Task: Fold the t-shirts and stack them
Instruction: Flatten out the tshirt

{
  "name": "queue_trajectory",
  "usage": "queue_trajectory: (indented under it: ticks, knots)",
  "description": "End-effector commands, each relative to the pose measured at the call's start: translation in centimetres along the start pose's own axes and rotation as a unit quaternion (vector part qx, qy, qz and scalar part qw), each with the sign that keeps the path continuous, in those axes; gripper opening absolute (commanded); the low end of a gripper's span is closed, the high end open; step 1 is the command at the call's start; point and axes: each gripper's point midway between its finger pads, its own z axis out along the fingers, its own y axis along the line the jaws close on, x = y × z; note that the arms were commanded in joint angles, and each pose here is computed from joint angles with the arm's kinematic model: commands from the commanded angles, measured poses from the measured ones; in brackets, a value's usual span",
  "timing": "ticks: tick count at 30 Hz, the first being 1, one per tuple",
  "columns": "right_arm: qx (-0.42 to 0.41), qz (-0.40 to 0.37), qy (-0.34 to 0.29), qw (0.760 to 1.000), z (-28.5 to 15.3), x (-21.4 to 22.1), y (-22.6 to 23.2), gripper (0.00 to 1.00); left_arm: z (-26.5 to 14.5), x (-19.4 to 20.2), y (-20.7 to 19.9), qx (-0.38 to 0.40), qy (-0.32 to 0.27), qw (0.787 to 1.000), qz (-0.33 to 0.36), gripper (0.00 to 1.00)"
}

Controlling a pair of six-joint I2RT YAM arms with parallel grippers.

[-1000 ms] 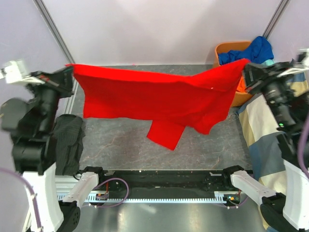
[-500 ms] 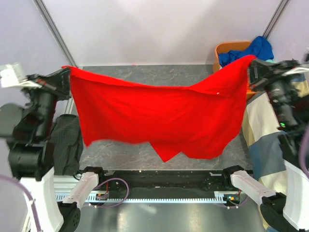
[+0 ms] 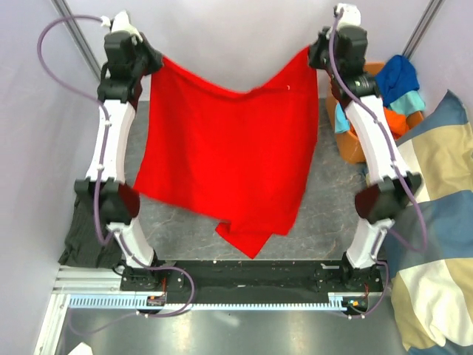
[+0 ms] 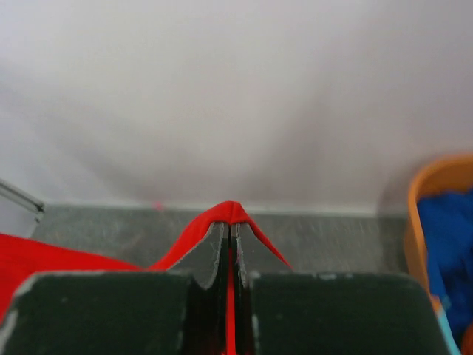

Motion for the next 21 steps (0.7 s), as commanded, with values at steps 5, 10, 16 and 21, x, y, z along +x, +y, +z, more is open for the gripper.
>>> queue_trajectory:
  ticks: [5,10,16,21]
  knots:
    - [-0.110,0.010,-0.244,0.964,-10.8,-20.4,5.5,0.00,-9.9,-16.1,-7.4,0.099,-0.171,0.980,0.003,0.02]
    - [-0.140,0.011,-0.264,0.954,-19.7,-19.6,6.2,0.00,-20.2,-13.4,-5.8,0.083,-0.211,0.974,-0.006,0.02]
    - [-0.128,0.031,-0.182,0.974,-22.3,-10.2,4.0,0.00,-24.3,-2.3,-0.2,0.021,-0.162,0.986,-0.029,0.02]
    - [-0.115,0.059,-0.038,0.991,-20.5,4.3,1.3,0.00,-22.1,7.2,3.8,-0.024,-0.077,0.995,-0.050,0.02]
